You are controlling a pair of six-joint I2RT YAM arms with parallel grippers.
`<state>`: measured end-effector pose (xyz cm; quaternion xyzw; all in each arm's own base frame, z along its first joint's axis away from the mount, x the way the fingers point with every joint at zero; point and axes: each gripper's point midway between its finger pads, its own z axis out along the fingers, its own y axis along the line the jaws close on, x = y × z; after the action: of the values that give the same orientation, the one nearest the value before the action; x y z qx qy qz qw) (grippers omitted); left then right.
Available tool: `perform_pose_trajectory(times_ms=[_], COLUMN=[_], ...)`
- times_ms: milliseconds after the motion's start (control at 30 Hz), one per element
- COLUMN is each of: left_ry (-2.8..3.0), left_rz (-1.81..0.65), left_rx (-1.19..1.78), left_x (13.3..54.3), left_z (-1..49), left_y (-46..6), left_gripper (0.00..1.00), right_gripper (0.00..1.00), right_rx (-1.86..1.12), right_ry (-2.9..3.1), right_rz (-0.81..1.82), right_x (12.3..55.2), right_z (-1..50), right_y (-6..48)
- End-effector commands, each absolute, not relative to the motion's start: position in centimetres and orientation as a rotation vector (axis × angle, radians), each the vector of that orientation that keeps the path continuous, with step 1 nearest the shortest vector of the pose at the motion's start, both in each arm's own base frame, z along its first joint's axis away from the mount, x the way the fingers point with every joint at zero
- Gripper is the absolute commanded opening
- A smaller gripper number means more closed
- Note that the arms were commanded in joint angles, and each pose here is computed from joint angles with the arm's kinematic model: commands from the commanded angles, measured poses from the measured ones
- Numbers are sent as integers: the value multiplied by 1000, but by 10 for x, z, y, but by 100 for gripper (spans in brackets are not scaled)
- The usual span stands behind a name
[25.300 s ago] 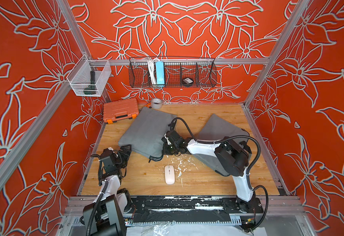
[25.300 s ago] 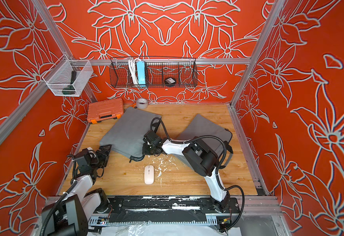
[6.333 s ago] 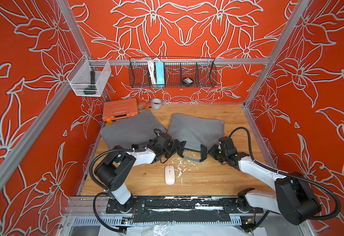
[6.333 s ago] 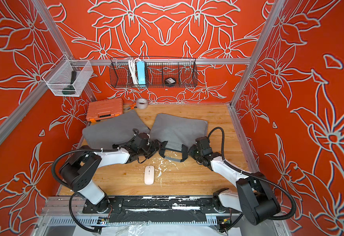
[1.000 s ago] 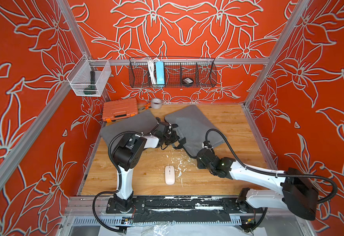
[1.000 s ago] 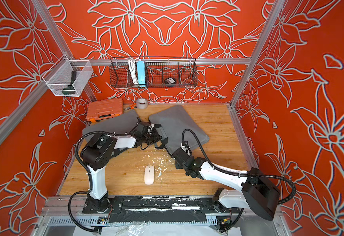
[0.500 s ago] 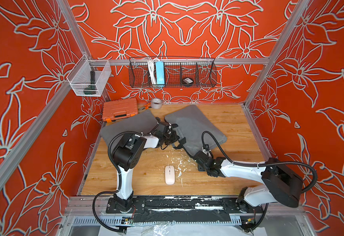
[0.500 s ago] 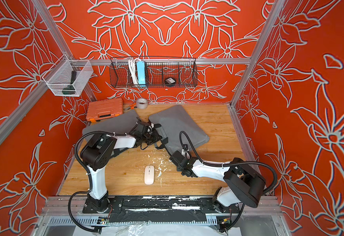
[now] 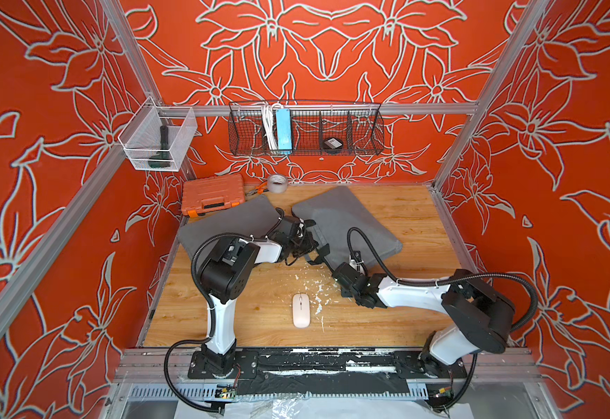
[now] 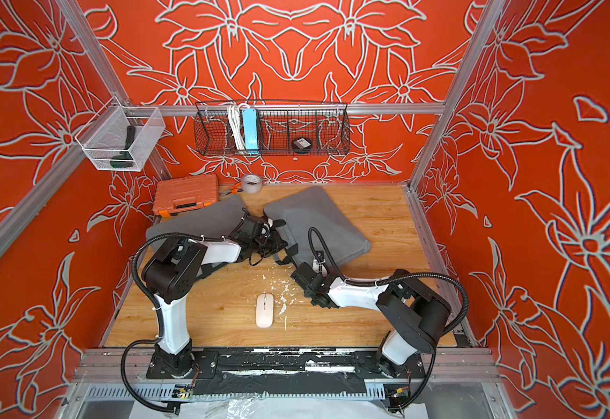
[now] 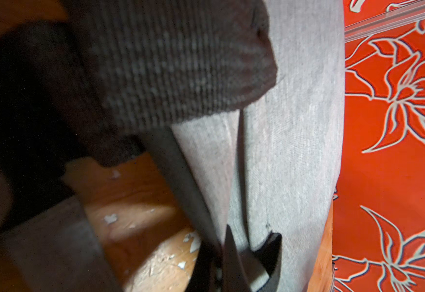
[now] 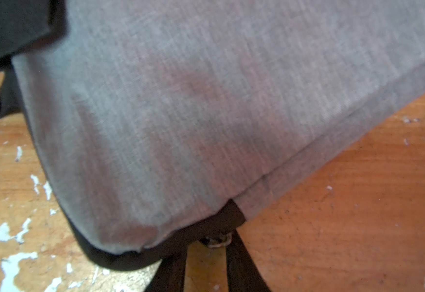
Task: Put the mouse into the laptop bag
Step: Unzip the zipper on the zippered laptop bag.
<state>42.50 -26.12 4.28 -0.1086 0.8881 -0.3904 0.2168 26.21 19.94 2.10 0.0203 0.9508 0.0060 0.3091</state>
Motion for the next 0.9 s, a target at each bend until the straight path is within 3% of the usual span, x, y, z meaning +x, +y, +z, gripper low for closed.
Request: perform_pose_trajectory(times_ms=[0, 300, 567, 867], left_ry=[2436, 2431, 2428, 2428], left_rz=[-1097, -1094, -1099, -1098], left_rx=[-305, -302, -301, -303], left_x=[423, 423, 423, 424], left_z=[57, 59, 61, 61], left_y=[-259, -257, -258, -257], left_gripper=[0, 0, 0, 0], right_gripper=[22, 19, 47, 55], right_rx=[17, 30, 47, 35], right_ry=[2613, 2598, 2565, 2570], right_rz=[-105, -140, -79, -56], right_x=[245, 244, 239, 239], right_z=[-6, 4, 22, 25], right_y=[181, 174, 169, 176])
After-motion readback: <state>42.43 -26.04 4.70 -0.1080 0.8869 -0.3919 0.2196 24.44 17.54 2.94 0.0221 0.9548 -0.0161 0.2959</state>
